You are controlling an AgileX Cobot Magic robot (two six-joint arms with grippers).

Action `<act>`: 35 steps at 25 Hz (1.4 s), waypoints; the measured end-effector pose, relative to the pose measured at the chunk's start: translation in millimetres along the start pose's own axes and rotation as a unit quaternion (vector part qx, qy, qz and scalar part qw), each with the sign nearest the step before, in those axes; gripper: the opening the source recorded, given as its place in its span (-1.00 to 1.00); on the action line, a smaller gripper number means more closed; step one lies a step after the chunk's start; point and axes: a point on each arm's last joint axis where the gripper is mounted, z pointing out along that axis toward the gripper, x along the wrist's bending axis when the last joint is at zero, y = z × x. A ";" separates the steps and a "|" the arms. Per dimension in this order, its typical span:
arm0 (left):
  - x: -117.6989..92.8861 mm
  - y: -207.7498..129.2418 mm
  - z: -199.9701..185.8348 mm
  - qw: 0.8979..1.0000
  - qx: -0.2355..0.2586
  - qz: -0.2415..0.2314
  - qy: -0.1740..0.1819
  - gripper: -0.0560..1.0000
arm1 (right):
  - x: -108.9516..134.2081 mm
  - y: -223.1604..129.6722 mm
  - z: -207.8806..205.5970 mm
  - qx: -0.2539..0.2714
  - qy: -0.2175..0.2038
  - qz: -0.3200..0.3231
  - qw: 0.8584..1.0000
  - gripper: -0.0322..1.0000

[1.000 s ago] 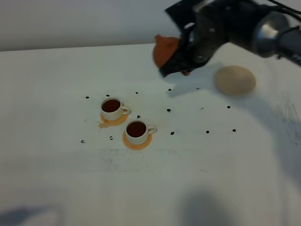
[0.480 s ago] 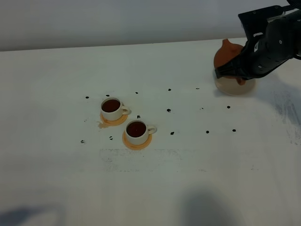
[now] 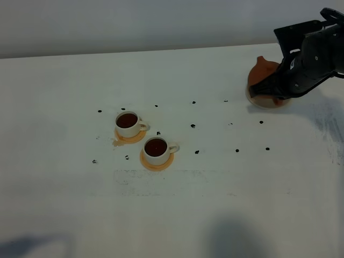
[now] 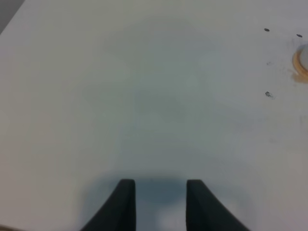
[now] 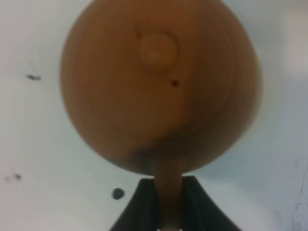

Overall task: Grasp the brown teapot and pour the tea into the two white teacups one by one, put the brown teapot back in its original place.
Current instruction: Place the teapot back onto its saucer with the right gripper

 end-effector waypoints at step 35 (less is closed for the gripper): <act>0.0 0.0 0.0 1.000 0.000 0.000 0.000 -0.42 | -8.1 -5.9 28.4 0.011 -0.009 0.034 0.999 -0.13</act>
